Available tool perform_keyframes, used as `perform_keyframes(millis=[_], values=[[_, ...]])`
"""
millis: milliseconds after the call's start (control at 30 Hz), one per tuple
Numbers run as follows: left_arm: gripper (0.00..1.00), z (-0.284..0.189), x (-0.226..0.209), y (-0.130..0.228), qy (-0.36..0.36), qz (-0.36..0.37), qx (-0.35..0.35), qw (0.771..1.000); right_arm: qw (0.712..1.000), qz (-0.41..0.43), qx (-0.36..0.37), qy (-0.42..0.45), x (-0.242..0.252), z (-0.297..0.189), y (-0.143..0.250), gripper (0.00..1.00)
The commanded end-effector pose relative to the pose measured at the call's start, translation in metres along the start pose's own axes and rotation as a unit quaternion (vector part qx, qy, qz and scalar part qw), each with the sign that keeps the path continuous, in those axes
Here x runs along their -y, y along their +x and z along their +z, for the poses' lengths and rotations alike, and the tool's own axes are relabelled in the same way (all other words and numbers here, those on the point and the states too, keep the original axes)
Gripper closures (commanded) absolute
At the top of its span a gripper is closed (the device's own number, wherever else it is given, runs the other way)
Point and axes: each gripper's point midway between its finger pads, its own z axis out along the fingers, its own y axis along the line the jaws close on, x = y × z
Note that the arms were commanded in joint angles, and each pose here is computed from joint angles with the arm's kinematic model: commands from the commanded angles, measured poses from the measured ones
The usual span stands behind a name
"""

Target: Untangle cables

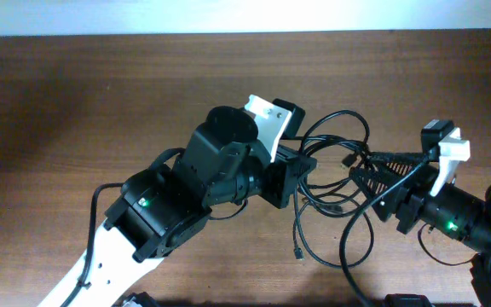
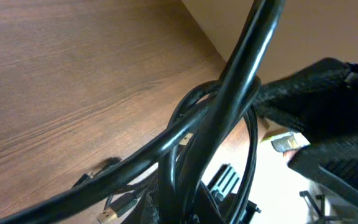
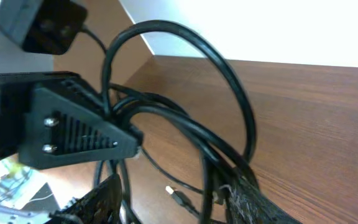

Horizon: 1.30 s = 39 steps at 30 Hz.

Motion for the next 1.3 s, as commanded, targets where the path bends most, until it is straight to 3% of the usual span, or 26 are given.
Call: perform_keyframes(millis=[0, 167, 233, 267, 333, 500, 567, 633, 700, 1000, 1133, 1267], values=[[1.0, -0.007, 0.014, -0.002, 0.031, 0.014, 0.001, 0.999, 0.999, -0.002, 0.004, 0.032, 0.009, -0.002, -0.002, 0.43], [1.0, -0.011, 0.042, -0.014, 0.101, 0.036, 0.019, 0.994, 1.0, 0.008, -0.006, 0.025, 0.007, -0.002, 0.004, 0.47], [1.0, -0.013, 0.049, -0.023, 0.117, 0.044, 0.038, 0.991, 1.0, 0.009, -0.009, 0.012, 0.003, -0.002, 0.005, 0.66], [1.0, -0.013, 0.05, -0.024, 0.118, 0.038, 0.039, 0.991, 1.0, 0.009, -0.009, 0.01, 0.002, -0.002, 0.005, 0.84], [1.0, -0.012, 0.048, -0.025, 0.112, 0.037, 0.041, 0.992, 1.0, 0.009, -0.009, 0.011, 0.002, -0.002, 0.005, 0.96], [1.0, -0.008, 0.006, -0.027, 0.0, 0.012, 0.057, 0.998, 1.0, 0.013, -0.008, 0.019, 0.005, -0.002, 0.005, 0.96], [1.0, -0.011, -0.034, -0.022, -0.1, -0.08, 0.07, 0.989, 1.0, 0.014, -0.008, 0.02, 0.006, -0.002, 0.005, 0.96], [1.0, -0.021, -0.069, -0.011, -0.184, -0.229, 0.097, 0.951, 0.999, 0.033, -0.007, 0.037, 0.011, -0.002, 0.005, 0.96], [1.0, -0.025, -0.078, -0.006, -0.201, -0.301, 0.111, 0.925, 0.997, 0.048, -0.007, 0.064, 0.021, -0.003, 0.007, 0.96], [1.0, -0.026, -0.08, -0.006, -0.205, -0.314, 0.117, 0.92, 0.992, 0.078, -0.006, 0.101, 0.033, -0.006, 0.009, 0.96], [1.0, -0.041, -0.105, 0.007, -0.256, -0.459, 0.17, 0.833, 0.972, 0.147, 0.0, 0.182, 0.06, -0.013, 0.017, 0.96], [1.0, -0.055, -0.111, 0.002, -0.263, -0.479, 0.211, 0.81, 0.954, 0.19, 0.002, 0.233, 0.075, -0.021, 0.025, 0.96]])
